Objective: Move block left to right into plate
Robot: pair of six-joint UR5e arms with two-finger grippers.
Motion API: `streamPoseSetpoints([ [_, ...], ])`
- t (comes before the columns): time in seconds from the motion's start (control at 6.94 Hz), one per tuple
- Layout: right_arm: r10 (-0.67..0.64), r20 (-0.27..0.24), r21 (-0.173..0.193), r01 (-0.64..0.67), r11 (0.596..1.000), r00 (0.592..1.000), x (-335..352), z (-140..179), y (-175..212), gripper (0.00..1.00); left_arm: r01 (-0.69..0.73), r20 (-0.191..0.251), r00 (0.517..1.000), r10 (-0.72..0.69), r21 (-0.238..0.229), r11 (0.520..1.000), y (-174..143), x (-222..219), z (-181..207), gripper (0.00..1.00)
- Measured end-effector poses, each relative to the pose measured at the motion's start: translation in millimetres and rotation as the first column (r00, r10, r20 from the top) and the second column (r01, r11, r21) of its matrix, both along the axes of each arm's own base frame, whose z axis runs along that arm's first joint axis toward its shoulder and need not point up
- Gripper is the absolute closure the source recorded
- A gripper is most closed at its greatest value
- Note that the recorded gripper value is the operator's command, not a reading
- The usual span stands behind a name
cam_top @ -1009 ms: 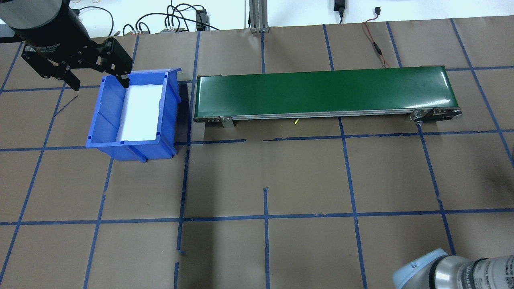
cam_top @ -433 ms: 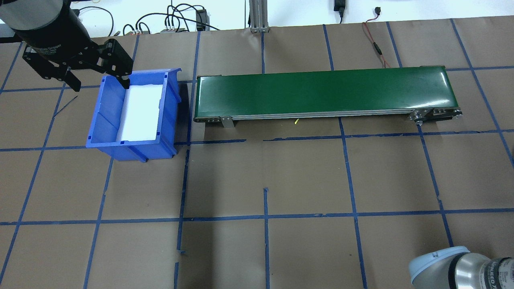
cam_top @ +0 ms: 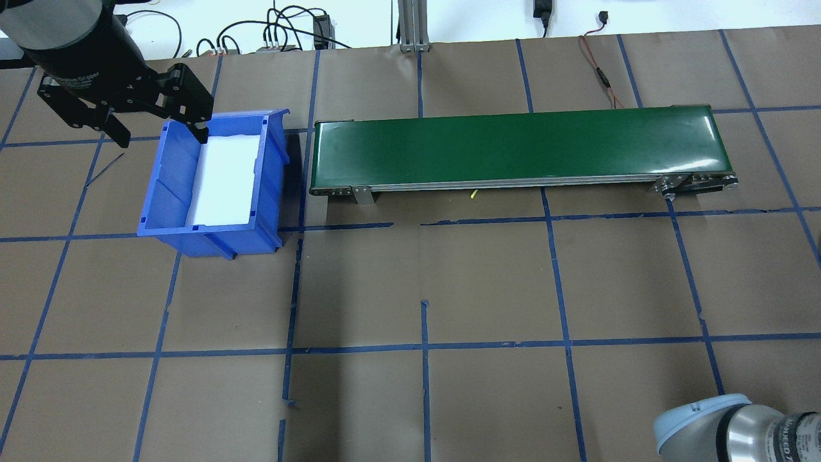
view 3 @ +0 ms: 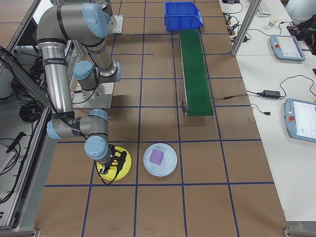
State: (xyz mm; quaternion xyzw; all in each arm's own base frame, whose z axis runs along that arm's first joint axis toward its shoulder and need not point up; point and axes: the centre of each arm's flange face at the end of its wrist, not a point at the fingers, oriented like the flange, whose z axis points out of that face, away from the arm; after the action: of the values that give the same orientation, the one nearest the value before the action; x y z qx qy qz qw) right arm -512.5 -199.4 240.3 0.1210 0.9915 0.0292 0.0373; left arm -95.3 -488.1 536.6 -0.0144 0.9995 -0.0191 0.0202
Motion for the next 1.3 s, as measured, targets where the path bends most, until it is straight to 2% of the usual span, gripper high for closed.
streamPoseSetpoints([
  [0.14,0.003,-0.006,-0.002,-0.003,1.0,1.0,1,4,-4,0.01,0.0,0.0,1.0,0.0,0.0,1.0,0,0,0,0.0],
  [0.58,0.018,-0.005,-0.039,-0.018,0.999,1.0,6,6,-14,0.0,0.0,-0.001,1.0,0.0,-0.003,1.0,0,0,1,0.0],
  [1.01,0.024,-0.019,-0.049,-0.025,0.998,1.0,8,12,-23,0.0,-0.001,-0.001,1.0,0.001,-0.01,1.0,-1,0,2,0.0],
  [1.15,0.05,-0.053,-0.056,-0.053,0.997,0.997,13,29,-45,0.0,0.0,-0.001,1.0,0.0,-0.011,1.0,-1,0,2,0.0],
  [1.3,0.099,-0.108,-0.069,-0.107,0.992,0.989,28,64,-83,0.0,0.0,0.0,1.0,0.0,-0.011,1.0,-1,0,2,0.0],
])
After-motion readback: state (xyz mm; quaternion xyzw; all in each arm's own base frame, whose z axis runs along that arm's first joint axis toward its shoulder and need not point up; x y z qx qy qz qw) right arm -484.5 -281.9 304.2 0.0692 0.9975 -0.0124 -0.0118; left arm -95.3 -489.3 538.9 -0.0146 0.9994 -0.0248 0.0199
